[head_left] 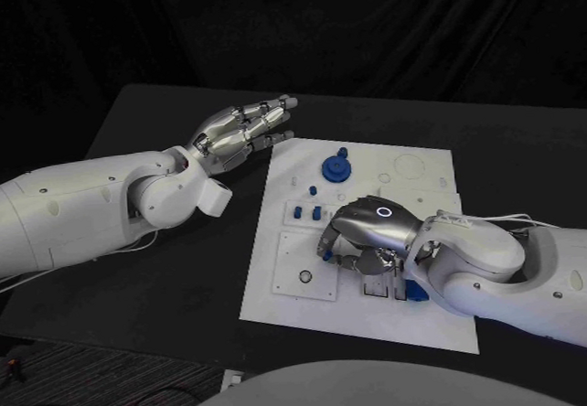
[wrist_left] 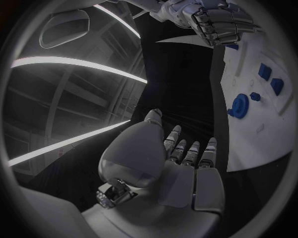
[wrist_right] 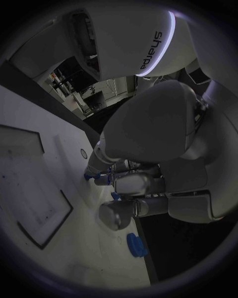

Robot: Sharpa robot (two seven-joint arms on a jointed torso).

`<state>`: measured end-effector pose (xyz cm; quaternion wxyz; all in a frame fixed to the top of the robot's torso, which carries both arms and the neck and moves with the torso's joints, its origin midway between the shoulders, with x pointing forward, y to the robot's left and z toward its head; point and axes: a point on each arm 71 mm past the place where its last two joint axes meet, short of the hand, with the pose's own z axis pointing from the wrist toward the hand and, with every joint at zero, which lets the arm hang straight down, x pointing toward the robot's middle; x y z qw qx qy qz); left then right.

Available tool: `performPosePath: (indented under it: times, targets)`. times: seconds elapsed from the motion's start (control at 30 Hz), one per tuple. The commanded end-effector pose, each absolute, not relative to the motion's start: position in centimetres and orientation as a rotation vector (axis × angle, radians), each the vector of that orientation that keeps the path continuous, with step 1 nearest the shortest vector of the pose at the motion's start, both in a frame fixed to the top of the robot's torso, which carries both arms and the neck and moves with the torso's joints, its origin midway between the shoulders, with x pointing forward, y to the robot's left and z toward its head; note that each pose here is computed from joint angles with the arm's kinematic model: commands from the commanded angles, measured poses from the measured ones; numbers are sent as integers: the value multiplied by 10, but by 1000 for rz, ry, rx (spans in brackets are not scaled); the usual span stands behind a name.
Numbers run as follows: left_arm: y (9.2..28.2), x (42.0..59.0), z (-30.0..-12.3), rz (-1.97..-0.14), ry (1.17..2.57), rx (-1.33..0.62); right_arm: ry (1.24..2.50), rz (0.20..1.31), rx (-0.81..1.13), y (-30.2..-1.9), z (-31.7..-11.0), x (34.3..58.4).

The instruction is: Assemble the parts on the task board

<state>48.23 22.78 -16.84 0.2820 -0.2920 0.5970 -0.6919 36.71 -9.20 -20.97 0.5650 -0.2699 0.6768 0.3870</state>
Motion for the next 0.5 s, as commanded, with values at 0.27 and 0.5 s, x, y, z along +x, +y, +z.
performPosePath:
  times: [0.27, 0.5]
  targets:
    - [226, 481, -169, -1877, 1599, -781, 1583, 905, -655, -93, -212, 366]
    - [227, 481, -170, -1875, 1599, -783, 1583, 902, -654, -94, -213, 367]
